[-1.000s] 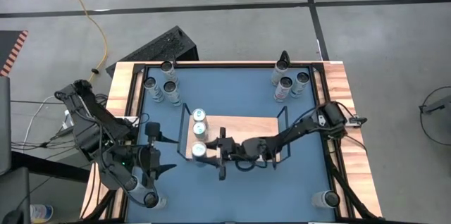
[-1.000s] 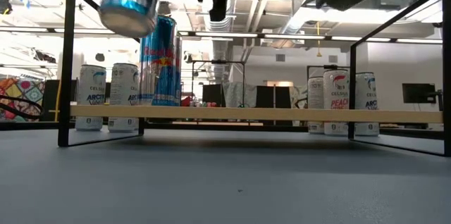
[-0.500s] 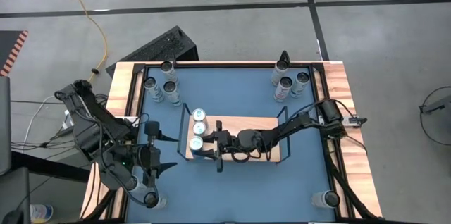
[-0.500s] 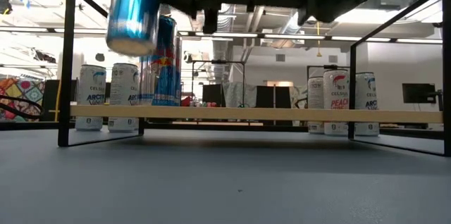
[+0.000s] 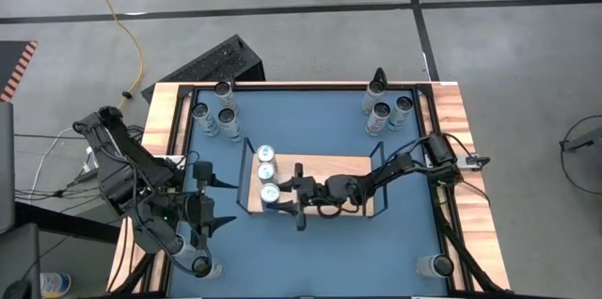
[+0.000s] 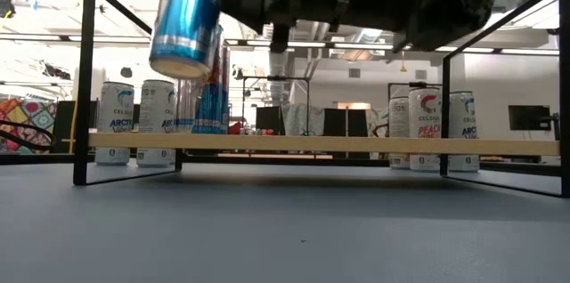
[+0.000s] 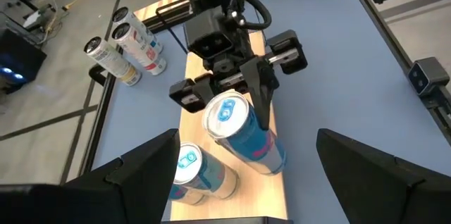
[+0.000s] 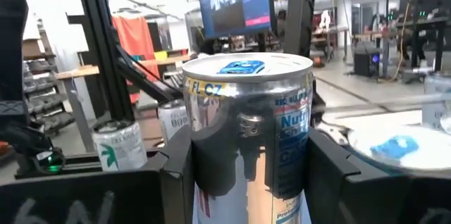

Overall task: Place canned beverage on shelf
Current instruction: Put the blue soda can on the shelf aligned with the other blue soda cans

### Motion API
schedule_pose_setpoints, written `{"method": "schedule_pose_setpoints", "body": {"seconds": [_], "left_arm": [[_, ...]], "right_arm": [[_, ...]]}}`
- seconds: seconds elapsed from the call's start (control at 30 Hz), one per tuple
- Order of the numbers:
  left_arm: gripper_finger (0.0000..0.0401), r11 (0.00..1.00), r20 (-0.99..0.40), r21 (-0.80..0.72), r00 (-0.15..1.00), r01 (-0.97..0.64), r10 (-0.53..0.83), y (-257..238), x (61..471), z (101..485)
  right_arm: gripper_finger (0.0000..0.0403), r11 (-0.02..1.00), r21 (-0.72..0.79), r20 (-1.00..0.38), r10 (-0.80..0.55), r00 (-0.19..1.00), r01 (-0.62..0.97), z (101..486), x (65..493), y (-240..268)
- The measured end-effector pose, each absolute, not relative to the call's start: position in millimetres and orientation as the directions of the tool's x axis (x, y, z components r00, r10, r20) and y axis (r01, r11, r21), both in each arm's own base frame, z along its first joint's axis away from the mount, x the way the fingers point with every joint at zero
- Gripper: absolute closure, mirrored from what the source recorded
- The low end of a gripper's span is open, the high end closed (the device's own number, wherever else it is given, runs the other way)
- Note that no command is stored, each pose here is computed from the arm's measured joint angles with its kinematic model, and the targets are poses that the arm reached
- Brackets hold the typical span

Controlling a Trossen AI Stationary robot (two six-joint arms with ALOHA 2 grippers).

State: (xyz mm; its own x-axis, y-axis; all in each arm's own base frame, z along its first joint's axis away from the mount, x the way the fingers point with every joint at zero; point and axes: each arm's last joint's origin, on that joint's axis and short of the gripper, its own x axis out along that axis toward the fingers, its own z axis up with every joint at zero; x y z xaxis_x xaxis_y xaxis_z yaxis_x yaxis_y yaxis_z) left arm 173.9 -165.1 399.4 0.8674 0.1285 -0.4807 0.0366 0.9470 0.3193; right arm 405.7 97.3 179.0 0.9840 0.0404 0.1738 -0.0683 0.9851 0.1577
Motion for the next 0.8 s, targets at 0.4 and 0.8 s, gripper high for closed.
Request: {"method": "schedule_pose_setpoints", "body": {"seconds": [0.4, 0.8], "left_arm": [[0.0081, 0.938, -0.460, 0.347, 0.873, 0.010, 0.161, -164.2, 174.0, 400.0], [0.0081, 0.937, -0.459, 0.350, 0.873, 0.004, 0.167, -164.0, 174.0, 399.7]], "right_arm": [[0.0233, 0.985, 0.146, 0.158, 0.064, 0.985, -0.088, 177.1, 408.6, 86.8], [0.0233, 0.981, 0.163, 0.155, 0.085, 0.984, -0.110, 158.2, 420.4, 89.8]]}}
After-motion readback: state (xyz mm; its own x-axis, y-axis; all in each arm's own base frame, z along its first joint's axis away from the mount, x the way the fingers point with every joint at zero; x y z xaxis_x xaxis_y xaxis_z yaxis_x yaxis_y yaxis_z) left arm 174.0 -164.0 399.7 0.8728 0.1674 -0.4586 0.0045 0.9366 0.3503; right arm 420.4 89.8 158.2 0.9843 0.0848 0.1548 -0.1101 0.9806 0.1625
